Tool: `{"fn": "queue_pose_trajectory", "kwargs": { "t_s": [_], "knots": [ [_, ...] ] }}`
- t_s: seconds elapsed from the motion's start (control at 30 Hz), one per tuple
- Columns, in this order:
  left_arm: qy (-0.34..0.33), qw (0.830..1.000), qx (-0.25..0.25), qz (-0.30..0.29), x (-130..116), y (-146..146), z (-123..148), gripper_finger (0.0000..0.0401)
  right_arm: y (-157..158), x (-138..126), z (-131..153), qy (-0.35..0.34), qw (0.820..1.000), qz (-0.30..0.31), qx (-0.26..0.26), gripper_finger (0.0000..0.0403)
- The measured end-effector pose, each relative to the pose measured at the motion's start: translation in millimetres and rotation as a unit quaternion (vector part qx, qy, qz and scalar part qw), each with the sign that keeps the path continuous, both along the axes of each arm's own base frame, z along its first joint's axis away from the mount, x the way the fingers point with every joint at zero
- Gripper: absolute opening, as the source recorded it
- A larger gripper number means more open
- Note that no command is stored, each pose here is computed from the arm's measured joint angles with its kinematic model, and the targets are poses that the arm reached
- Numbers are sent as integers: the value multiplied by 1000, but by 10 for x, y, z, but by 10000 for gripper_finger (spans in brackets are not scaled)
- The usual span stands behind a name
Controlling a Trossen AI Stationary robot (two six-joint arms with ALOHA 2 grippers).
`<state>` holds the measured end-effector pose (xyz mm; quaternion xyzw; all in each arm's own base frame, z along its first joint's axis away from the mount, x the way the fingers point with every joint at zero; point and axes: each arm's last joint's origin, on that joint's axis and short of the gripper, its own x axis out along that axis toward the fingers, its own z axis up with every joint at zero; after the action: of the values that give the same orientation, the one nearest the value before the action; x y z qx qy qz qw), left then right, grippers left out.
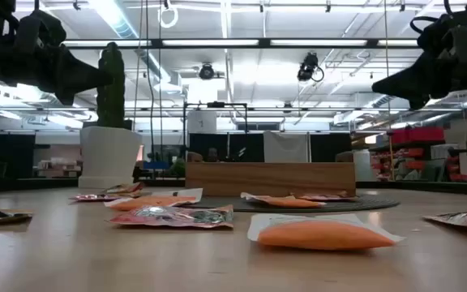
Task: Pick & Place Tea
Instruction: Put the yellow tea bag into the right section of the wooden organizer
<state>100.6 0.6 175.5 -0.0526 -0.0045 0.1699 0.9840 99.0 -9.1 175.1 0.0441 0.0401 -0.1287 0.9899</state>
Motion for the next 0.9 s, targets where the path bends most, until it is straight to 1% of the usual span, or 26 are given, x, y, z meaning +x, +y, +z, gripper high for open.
{"fn": "queue_pose_trajectory", "kwargs": {
  "t_s": [0.13,0.27,0.33,0.43,0.53,0.8,0.9],
  "knots": [
    [8,1000,2,1,-1,0,-14,14,8,3,17,-19,999,10,42,32],
    [8,1000,2,1,-1,0,-15,14,46,10,-6,-8,995,72,71,32],
    [8,1000,2,1,-1,0,-15,14,55,14,-8,-8,993,86,86,32],
    [8,1000,2,1,-1,0,-15,14,57,23,-21,-1,992,88,92,32],
    [9,1000,2,1,-1,0,-15,14,50,30,-33,5,993,75,91,32],
    [12,1000,6,1,-1,0,-19,14,54,43,-82,31,991,78,106,32],
    [18,1000,10,1,-1,1,-29,14,58,52,-85,29,987,79,134,32]
  ]
}}
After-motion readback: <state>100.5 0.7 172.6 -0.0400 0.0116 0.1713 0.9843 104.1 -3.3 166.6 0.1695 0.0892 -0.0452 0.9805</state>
